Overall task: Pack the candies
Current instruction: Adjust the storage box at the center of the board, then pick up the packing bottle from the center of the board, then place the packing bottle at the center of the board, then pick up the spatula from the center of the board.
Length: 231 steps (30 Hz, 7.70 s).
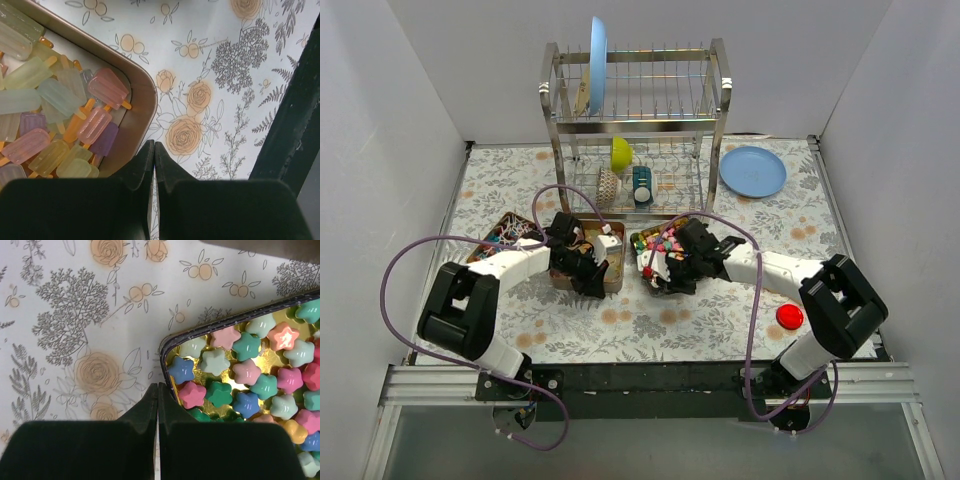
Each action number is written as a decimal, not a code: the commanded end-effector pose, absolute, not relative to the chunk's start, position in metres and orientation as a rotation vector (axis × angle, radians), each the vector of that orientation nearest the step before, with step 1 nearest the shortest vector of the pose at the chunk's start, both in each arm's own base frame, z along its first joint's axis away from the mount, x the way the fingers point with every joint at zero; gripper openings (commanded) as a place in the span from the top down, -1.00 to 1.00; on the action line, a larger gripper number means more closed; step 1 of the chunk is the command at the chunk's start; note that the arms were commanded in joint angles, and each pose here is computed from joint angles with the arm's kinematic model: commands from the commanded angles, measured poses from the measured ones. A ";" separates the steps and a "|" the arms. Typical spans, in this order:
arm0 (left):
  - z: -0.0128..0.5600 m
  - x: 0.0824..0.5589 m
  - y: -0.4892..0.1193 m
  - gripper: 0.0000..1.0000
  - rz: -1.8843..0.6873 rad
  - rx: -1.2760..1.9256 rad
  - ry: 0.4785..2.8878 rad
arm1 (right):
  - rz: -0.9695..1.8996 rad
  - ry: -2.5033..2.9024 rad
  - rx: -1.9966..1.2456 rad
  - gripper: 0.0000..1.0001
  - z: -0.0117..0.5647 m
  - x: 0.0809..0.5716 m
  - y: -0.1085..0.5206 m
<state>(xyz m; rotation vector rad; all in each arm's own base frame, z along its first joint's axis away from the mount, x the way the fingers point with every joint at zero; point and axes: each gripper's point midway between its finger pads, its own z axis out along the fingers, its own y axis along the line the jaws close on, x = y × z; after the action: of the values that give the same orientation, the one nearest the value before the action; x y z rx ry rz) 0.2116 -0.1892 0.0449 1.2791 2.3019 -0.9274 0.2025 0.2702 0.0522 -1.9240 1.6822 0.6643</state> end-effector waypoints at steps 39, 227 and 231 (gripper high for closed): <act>0.136 0.372 0.025 0.44 -0.364 0.284 2.375 | 0.602 2.021 -1.025 0.04 0.142 0.282 0.205; 0.224 0.210 -0.226 0.05 -0.596 1.259 2.121 | 0.267 2.448 -1.260 0.71 0.028 0.240 -0.030; 0.241 0.209 -0.226 -0.21 -0.556 1.326 1.769 | 0.421 2.284 -1.227 0.89 0.086 0.267 -0.003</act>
<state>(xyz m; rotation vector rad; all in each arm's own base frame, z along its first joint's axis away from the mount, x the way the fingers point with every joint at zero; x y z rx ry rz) 0.2090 -0.2204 0.2008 1.2733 2.1686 -0.5712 0.2342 -0.0259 0.0274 -1.2291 2.4782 0.3011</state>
